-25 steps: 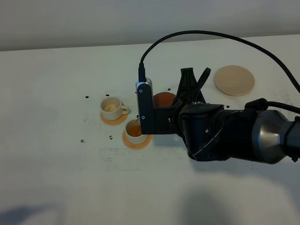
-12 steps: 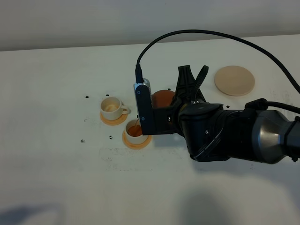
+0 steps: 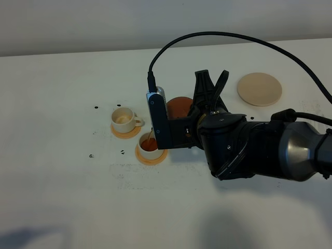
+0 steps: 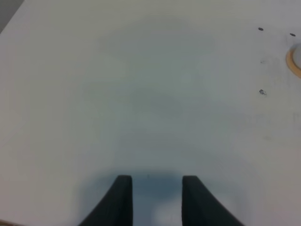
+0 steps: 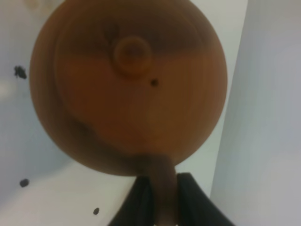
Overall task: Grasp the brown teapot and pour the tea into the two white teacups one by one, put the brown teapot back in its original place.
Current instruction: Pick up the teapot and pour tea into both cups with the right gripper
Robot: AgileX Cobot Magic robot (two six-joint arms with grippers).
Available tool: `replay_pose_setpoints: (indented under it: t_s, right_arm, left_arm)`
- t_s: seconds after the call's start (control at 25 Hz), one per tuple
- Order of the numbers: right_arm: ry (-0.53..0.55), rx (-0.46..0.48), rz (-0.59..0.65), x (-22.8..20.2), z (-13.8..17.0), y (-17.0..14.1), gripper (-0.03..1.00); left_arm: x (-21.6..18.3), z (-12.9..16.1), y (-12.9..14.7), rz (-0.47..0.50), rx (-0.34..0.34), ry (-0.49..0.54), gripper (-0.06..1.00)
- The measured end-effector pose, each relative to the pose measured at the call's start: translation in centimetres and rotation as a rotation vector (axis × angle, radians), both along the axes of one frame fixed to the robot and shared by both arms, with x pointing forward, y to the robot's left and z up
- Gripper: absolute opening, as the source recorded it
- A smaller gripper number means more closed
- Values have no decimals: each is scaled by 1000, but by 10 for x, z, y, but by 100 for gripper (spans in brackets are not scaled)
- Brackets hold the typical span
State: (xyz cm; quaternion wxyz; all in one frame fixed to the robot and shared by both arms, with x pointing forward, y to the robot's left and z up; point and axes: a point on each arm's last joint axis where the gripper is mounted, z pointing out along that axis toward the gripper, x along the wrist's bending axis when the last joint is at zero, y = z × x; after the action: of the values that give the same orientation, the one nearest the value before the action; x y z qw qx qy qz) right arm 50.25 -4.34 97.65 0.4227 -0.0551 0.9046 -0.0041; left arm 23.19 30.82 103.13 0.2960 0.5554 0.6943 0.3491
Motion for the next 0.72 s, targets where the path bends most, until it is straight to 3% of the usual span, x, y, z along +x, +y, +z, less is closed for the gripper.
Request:
replay_pose_setpoints:
  t_s: [0.72]
  right_arm:
    - [-29,-19,1,2,4,0,9]
  left_arm:
    - [0,0,0,0,0,0,25]
